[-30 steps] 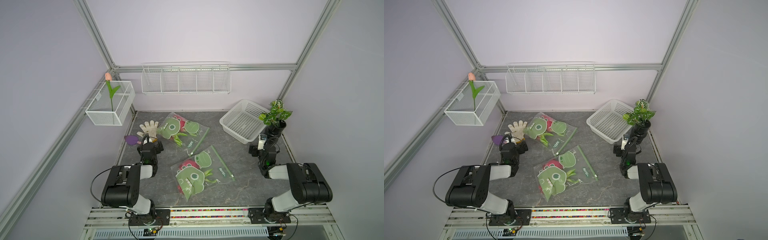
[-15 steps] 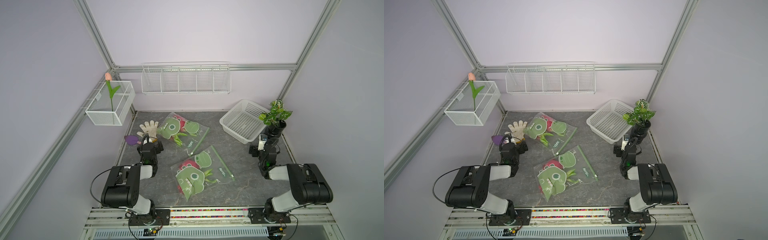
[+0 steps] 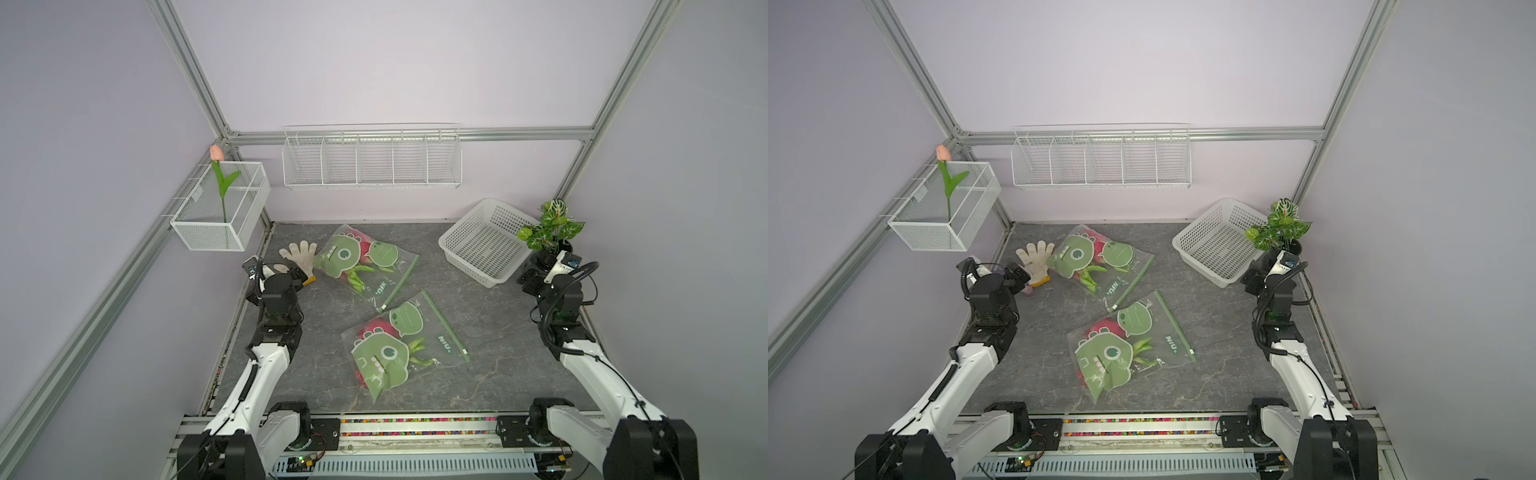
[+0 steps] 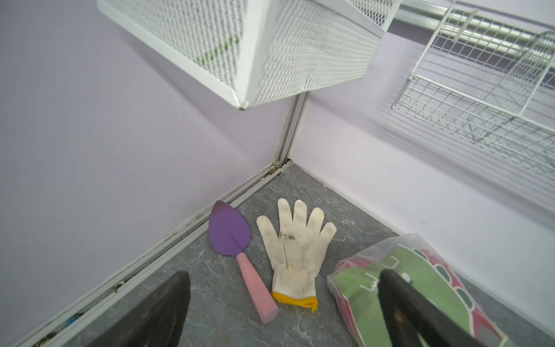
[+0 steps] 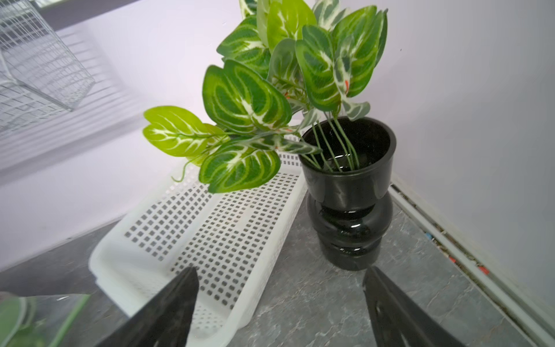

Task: Open the zip-top bag and take out the dragon fruit
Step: Adjust the basket at the center of the board.

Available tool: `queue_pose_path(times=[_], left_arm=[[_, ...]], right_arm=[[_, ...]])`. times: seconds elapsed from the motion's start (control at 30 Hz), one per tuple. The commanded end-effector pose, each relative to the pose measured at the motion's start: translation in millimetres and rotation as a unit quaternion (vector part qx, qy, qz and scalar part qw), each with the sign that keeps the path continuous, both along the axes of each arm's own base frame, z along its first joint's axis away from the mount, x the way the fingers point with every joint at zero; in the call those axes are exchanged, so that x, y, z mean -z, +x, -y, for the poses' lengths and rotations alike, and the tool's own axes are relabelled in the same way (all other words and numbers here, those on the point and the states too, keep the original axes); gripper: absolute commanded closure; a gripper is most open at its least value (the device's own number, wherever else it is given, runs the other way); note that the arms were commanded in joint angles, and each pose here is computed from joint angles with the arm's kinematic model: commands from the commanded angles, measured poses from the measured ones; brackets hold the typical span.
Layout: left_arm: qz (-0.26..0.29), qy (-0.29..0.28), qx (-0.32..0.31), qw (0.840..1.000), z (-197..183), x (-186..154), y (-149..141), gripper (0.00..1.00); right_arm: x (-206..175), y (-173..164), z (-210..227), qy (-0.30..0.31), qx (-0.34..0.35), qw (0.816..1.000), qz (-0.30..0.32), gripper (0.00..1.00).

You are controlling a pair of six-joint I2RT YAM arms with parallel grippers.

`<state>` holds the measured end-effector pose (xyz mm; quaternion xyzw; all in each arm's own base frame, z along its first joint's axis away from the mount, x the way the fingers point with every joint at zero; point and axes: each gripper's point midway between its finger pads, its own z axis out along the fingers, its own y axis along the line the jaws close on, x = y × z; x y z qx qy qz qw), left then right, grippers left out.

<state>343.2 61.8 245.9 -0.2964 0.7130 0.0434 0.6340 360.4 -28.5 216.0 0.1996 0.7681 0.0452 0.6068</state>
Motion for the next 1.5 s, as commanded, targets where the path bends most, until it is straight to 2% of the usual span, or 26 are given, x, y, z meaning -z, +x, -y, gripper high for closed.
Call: queue_pose_path(times=[0.0,0.1,0.23,0.43,0.7,0.8,0.9,1.17,1.37,1.43,1.47], left_arm=[[-0.035,-0.056,-0.023,0.998,-3,29,-20,0.01],[-0.017,-0.075,-0.024,0.997,-3,29,-27,0.00],[-0.024,-0.082,0.037,0.996,17,20,-16,0.01],[-0.046,-0.090,0.105,0.989,40,22,-2,0.00],[-0.060,-0.105,0.143,0.982,55,33,9,0.00],[-0.062,-0.103,0.146,0.982,56,33,8,0.00],[-0.060,-0.101,0.148,0.982,56,30,6,0.00],[-0.065,-0.097,0.146,0.982,55,30,5,0.02],[-0.070,-0.096,0.148,0.982,56,33,7,0.03],[-0.078,-0.093,0.145,0.982,55,37,7,0.03],[-0.080,-0.091,0.144,0.982,54,38,7,0.03]], right_arm=[[31,-13,-26,0.090,-0.048,0.992,-0.071,0.11],[36,-15,-35,0.122,-0.060,0.986,-0.098,0.11],[42,-9,-56,0.134,-0.099,0.976,-0.143,0.08],[62,10,-79,0.134,-0.115,0.960,-0.218,0.01],[76,44,-60,0.105,-0.044,0.964,-0.241,0.01],[81,54,-53,0.092,-0.027,0.962,-0.255,0.05],[83,62,-48,0.089,-0.024,0.962,-0.257,0.14],[98,66,-35,0.093,-0.012,0.956,-0.279,0.30],[109,62,-36,0.089,-0.024,0.951,-0.295,0.51],[111,61,-37,0.087,-0.031,0.950,-0.298,0.67],[113,60,-38,0.086,-0.033,0.949,-0.302,0.73]])
